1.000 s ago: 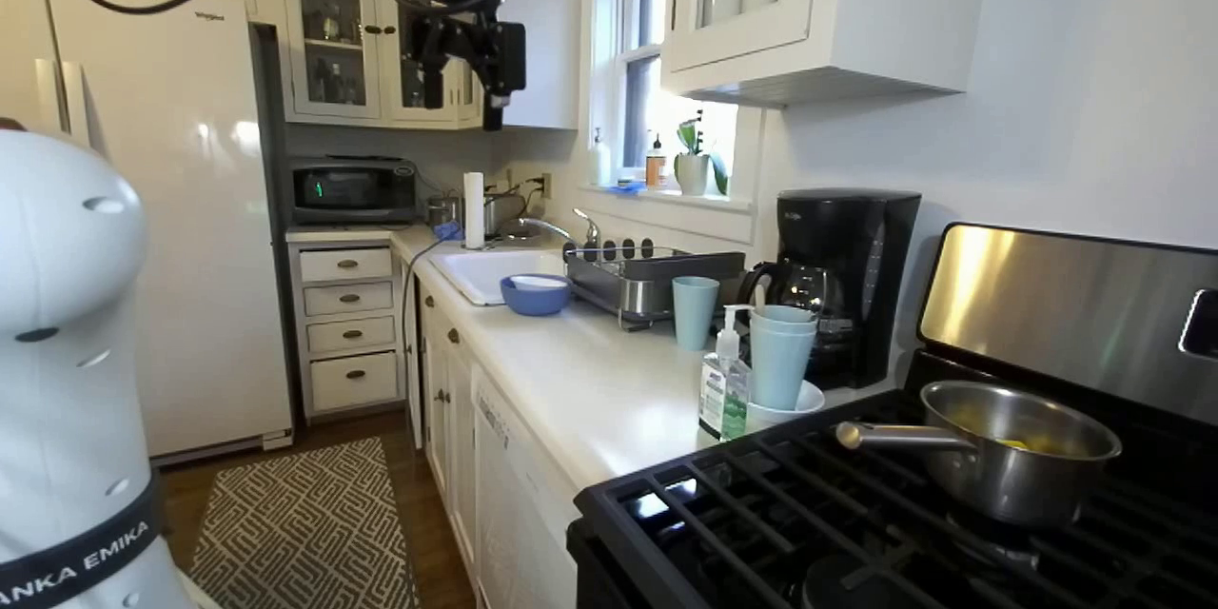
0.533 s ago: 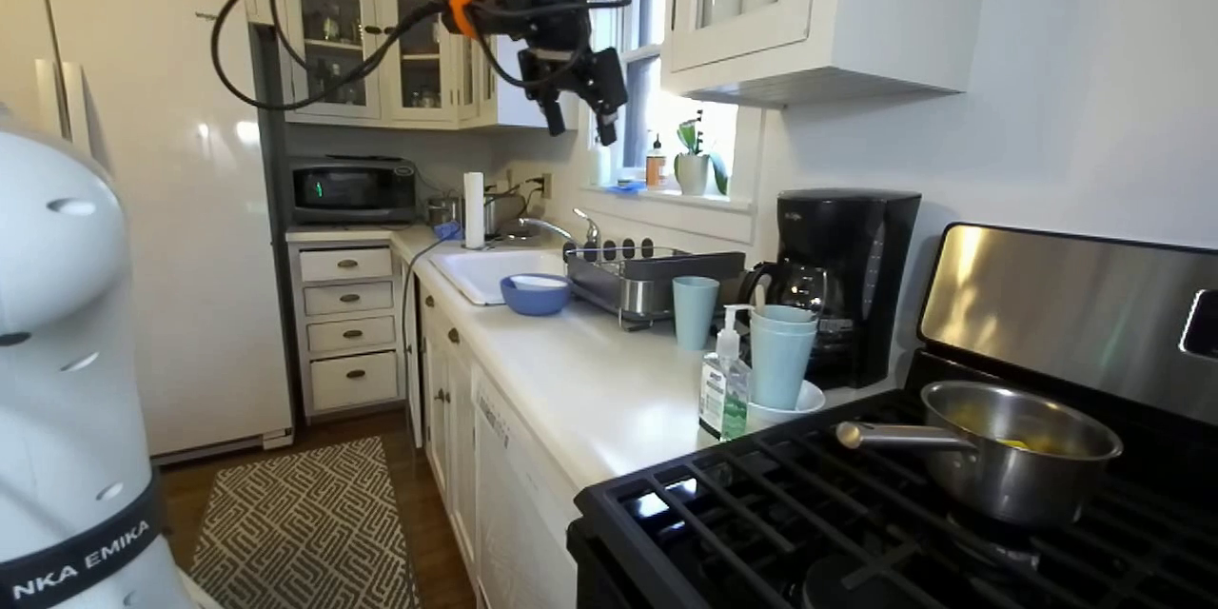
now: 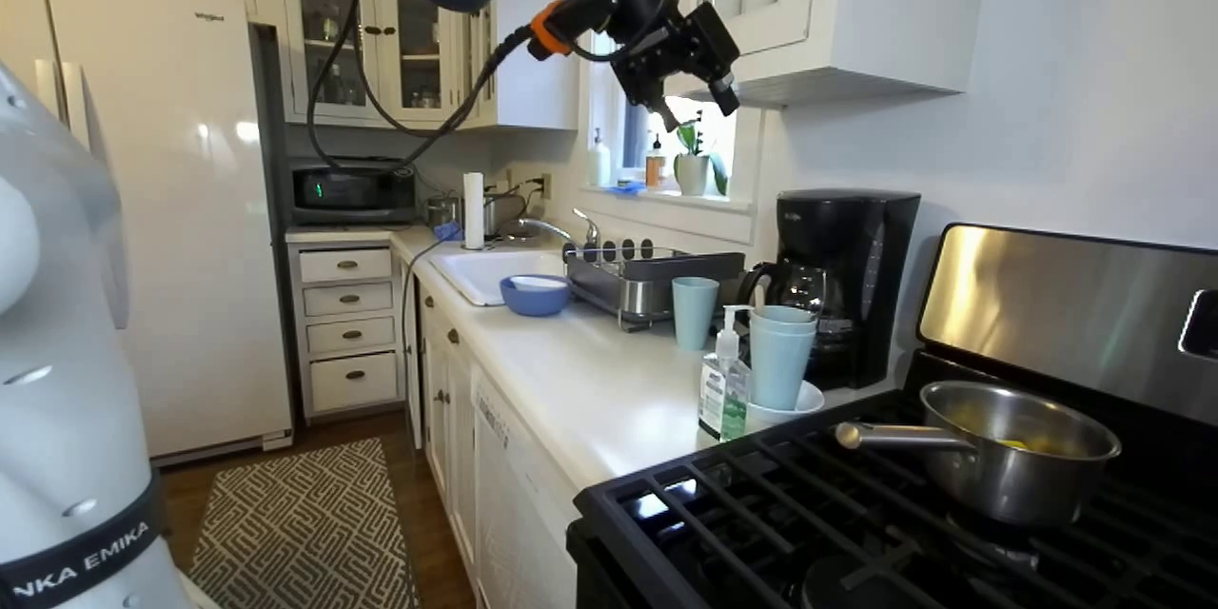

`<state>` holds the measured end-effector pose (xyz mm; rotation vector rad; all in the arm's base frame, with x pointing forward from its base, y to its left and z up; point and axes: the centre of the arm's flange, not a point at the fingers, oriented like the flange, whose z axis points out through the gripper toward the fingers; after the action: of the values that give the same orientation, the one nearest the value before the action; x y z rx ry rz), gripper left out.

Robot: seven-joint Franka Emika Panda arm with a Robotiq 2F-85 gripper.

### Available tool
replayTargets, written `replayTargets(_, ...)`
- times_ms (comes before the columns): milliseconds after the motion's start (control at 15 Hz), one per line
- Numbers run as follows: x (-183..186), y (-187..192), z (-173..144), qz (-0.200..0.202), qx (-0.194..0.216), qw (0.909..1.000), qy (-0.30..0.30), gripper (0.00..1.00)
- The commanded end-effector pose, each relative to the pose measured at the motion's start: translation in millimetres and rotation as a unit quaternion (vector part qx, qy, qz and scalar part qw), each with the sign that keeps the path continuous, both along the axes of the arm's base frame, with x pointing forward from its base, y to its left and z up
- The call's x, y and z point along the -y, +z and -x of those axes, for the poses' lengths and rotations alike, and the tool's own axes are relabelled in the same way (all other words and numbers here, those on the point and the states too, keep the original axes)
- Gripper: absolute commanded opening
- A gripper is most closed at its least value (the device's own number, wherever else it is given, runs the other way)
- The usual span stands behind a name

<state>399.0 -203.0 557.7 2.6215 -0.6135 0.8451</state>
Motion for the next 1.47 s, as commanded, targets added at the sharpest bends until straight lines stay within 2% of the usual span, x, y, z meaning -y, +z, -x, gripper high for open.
replayTargets(0, 24, -9, -10, 0.049, -0.003, 0.9950, -0.086, 1.00)
replayTargets(200, 61, -25, 0, 0.075, -0.016, 0.9839, -0.161, 1.00)
replayTargets(400, 100, -37, 14, 0.099, -0.026, 0.9666, -0.235, 1.00)
replayTargets(600, 138, -55, 23, 0.106, -0.046, 0.9423, -0.314, 1.00)
replayTargets(800, 169, -80, 29, 0.090, -0.069, 0.9111, -0.396, 1.00)
replayTargets(867, 149, -67, 44, 0.092, -0.063, 0.9282, -0.355, 1.00)
replayTargets(933, 154, -74, 43, 0.087, -0.070, 0.9256, -0.362, 1.00)
replayTargets(1400, 150, -71, 40, 0.085, -0.065, 0.9282, -0.356, 1.00)
